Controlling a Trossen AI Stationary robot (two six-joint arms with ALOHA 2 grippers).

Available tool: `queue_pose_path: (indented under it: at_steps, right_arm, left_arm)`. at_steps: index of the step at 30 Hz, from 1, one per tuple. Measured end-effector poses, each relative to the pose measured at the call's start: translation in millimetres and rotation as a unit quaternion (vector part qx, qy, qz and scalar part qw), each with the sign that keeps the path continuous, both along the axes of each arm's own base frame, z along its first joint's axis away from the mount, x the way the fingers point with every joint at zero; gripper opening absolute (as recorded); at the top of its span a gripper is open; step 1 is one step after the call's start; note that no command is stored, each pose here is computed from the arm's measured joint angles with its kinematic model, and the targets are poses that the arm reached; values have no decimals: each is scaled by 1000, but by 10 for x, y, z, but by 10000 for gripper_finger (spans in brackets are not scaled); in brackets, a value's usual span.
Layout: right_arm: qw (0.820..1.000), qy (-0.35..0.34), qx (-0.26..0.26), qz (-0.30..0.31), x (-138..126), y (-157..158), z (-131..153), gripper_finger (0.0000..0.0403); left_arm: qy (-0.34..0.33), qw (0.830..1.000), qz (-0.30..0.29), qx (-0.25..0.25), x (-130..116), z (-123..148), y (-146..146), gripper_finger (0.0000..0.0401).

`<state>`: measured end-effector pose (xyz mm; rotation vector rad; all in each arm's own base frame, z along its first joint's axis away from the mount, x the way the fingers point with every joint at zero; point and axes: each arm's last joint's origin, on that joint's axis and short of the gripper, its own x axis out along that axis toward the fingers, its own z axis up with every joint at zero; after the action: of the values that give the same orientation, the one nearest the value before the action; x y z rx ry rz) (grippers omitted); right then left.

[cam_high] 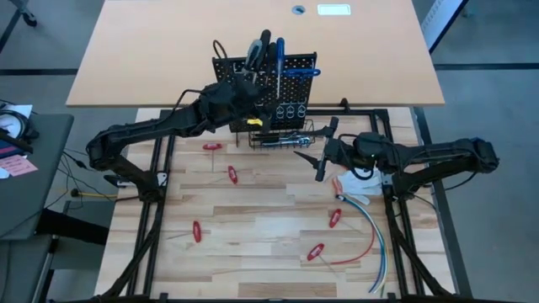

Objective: Hang tools onto peg board
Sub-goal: Adjust the screwdrivers on the pegboard

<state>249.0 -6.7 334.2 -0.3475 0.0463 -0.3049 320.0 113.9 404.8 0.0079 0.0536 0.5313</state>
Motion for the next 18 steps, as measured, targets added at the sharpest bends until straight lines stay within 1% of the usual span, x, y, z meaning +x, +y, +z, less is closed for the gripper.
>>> queue_pose_path:
  at_steps: [4,12,18]
  right_arm:
    - [1000,-2,1,0,0,0,3,270]
    - [1000,0,1,0,2,0,-3,270]
    - [1000,1,1,0,3,0,-5,270]
  left_arm:
    - [2,1000,7,13,-32,43,-42,224]
    - [28,999,13,7,-3,-37,-29,224]
    - [21,1000,19,10,13,-189,-17,224]
